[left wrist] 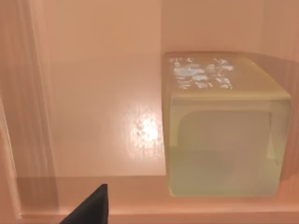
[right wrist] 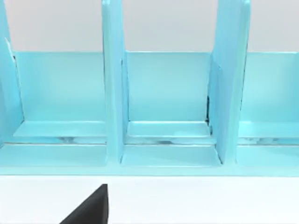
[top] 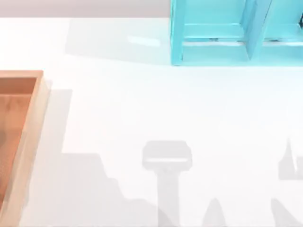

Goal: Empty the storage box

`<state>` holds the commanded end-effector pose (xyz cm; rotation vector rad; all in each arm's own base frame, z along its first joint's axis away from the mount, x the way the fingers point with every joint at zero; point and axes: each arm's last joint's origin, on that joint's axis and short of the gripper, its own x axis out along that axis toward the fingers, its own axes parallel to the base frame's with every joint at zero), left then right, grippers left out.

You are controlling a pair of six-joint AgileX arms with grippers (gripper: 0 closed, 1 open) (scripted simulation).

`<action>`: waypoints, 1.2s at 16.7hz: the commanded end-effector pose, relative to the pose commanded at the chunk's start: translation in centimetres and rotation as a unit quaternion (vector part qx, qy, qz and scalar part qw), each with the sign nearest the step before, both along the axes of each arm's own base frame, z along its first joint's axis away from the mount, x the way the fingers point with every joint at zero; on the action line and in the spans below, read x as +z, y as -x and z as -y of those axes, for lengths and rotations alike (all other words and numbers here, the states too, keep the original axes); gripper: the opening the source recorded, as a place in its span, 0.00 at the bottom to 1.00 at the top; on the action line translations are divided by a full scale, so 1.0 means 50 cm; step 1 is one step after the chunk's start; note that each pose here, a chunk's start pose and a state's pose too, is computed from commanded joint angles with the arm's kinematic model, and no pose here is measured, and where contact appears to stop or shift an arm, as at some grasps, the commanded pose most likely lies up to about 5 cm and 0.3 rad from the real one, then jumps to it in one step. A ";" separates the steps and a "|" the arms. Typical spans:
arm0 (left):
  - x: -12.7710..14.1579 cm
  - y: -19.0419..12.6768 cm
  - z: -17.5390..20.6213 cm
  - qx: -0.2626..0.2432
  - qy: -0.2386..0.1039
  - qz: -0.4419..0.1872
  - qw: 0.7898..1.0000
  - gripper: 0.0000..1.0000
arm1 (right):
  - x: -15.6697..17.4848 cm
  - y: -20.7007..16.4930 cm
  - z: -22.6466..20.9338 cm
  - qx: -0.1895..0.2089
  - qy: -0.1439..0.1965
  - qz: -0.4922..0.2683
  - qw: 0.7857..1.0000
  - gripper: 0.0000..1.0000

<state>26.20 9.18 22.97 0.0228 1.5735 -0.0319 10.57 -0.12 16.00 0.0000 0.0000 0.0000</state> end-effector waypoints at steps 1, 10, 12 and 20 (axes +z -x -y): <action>-0.017 -0.002 -0.001 0.000 0.000 -0.001 1.000 1.00 | 0.000 0.000 0.000 0.000 0.000 0.000 1.000 1.00; -0.177 0.002 0.000 0.000 -0.001 0.002 1.000 1.00 | 0.000 0.000 0.000 0.000 0.000 0.000 1.000 1.00; -0.177 0.002 0.000 0.000 -0.001 0.002 1.000 1.00 | 0.000 0.000 0.000 0.000 0.000 0.000 1.000 1.00; -0.177 0.002 0.000 0.000 -0.001 0.002 1.000 0.47 | 0.000 0.000 0.000 0.000 0.000 0.000 1.000 1.00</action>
